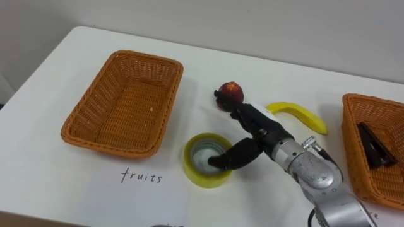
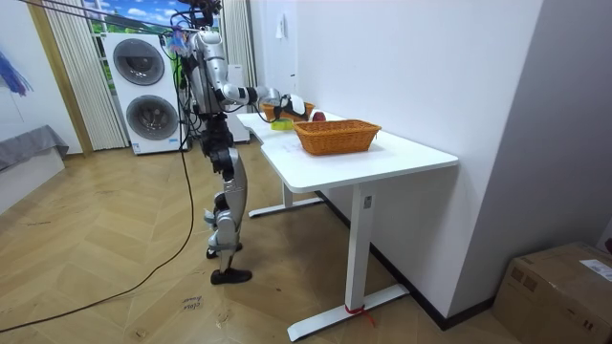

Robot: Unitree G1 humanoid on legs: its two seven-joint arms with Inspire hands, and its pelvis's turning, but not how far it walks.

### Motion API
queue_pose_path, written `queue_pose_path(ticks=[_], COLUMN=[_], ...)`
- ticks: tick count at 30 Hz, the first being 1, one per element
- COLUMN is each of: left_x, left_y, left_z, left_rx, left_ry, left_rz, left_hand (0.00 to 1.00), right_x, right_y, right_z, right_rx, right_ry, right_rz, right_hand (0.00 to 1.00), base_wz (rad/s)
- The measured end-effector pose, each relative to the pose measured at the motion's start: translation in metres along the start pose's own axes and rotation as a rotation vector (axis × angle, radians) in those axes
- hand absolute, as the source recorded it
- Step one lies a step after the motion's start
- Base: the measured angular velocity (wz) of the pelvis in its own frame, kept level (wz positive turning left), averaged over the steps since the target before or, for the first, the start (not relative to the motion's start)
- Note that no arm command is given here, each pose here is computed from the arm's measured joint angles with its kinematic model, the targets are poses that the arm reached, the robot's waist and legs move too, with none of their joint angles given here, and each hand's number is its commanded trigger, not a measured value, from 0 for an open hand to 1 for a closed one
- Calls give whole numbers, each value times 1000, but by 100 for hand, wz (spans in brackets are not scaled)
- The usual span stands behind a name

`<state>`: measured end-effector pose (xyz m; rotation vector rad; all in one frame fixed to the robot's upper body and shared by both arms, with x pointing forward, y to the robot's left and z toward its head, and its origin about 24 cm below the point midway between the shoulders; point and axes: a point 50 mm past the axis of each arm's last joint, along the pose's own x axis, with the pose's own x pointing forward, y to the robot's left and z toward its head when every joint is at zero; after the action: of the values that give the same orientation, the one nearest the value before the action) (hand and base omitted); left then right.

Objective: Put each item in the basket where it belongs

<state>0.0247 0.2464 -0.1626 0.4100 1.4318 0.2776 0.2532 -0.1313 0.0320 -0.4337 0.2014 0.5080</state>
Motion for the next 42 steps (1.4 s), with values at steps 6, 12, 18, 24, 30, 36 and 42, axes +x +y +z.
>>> queue_pose_path(ticks=[6,12,18,24,30,36,42], left_x=[0,0,0,0,0,1,1], left_y=[-2,-1,-1,-1,-1,2,2], left_z=[1,6,13,13,10,8,7], left_rx=[26,22,20,19,22,26,28], left_ry=[-8,-20,-38,-41,-36,-25,-7], left_rz=[-8,-7,-6,-5,-5,1,3], left_hand=[0,0,0,0,0,0,0], right_x=[3,5,6,7,8,12,14], right_y=[5,10,13,15,16,18,15], right_z=[-5,-7,-10,-12,-12,-7,-4], right_rx=[15,30,45,50,52,9,-111], right_ry=[24,32,43,56,63,70,105], right_rz=[10,21,35,46,48,62,87], right_hand=[0,0,0,0,0,0,0], base_wz=[0,0,0,0,2,0,0])
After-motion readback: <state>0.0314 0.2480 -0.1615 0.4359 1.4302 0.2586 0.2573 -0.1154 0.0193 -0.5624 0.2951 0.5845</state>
